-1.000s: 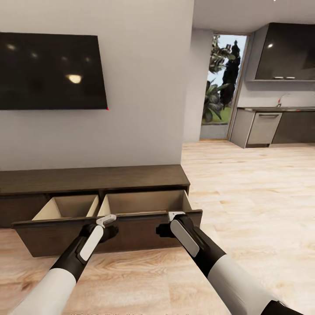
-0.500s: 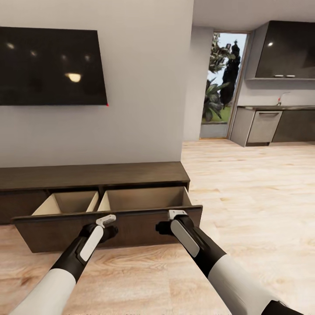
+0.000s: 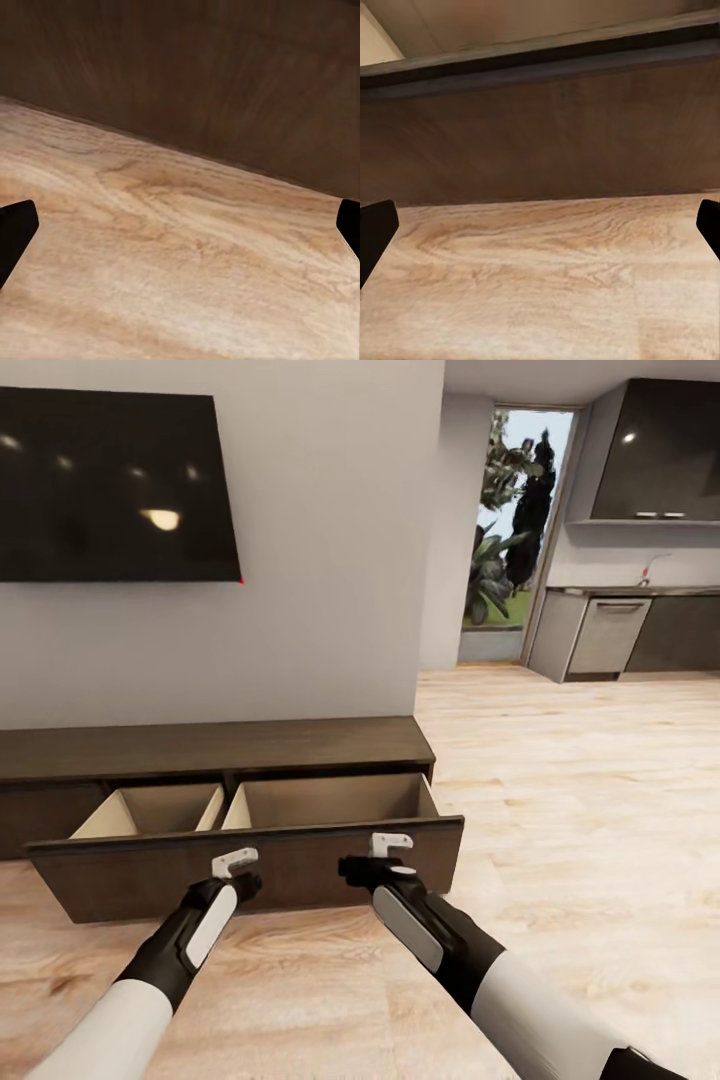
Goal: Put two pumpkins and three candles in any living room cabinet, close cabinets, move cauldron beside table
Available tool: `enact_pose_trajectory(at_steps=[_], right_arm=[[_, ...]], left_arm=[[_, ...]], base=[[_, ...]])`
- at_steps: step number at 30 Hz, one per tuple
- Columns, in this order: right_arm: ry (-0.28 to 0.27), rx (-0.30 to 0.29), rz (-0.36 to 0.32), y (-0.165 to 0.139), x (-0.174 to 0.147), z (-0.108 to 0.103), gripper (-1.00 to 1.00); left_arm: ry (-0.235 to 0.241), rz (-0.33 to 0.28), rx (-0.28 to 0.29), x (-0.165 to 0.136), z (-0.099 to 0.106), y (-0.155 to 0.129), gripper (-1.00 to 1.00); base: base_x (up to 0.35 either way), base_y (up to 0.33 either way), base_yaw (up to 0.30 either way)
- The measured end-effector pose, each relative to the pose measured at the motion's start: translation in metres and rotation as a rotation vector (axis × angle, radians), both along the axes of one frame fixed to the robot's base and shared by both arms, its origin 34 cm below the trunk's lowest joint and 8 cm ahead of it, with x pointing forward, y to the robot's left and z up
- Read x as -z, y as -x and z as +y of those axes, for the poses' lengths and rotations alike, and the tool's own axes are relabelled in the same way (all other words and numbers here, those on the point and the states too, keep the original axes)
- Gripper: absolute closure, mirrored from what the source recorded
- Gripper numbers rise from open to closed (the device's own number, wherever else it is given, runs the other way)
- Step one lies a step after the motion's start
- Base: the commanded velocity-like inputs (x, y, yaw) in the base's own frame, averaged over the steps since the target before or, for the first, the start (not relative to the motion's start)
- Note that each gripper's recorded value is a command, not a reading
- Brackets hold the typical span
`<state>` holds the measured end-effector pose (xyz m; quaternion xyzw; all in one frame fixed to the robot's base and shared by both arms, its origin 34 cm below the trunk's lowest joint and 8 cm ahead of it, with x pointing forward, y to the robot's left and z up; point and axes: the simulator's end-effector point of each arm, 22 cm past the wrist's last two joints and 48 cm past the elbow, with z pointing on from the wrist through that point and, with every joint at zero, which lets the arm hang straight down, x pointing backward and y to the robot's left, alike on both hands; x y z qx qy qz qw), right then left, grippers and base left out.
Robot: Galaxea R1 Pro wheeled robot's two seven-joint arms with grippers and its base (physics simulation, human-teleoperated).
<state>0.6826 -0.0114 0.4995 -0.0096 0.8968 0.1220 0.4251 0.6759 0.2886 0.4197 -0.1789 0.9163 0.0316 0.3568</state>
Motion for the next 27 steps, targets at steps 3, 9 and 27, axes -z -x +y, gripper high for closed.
enact_pose_trajectory(at_steps=[3,9,27], right_arm=[[-0.003,0.005,0.003,-0.001,0.007,0.0,-1.0],[0.0,0.021,0.026,-0.001,0.028,-0.004,-1.0],[0.015,0.108,0.024,-0.009,0.082,-0.029,-1.0]], left_arm=[[-0.014,-0.026,-0.01,0.005,0.002,-0.004,-1.0],[-0.036,-0.038,0.013,0.017,-0.007,-0.007,-1.0],[-0.083,-0.046,0.005,0.07,-0.007,0.001,-1.0]], base=[[0.0,0.0,0.0],[0.0,0.0,0.0],[0.0,0.0,0.0]])
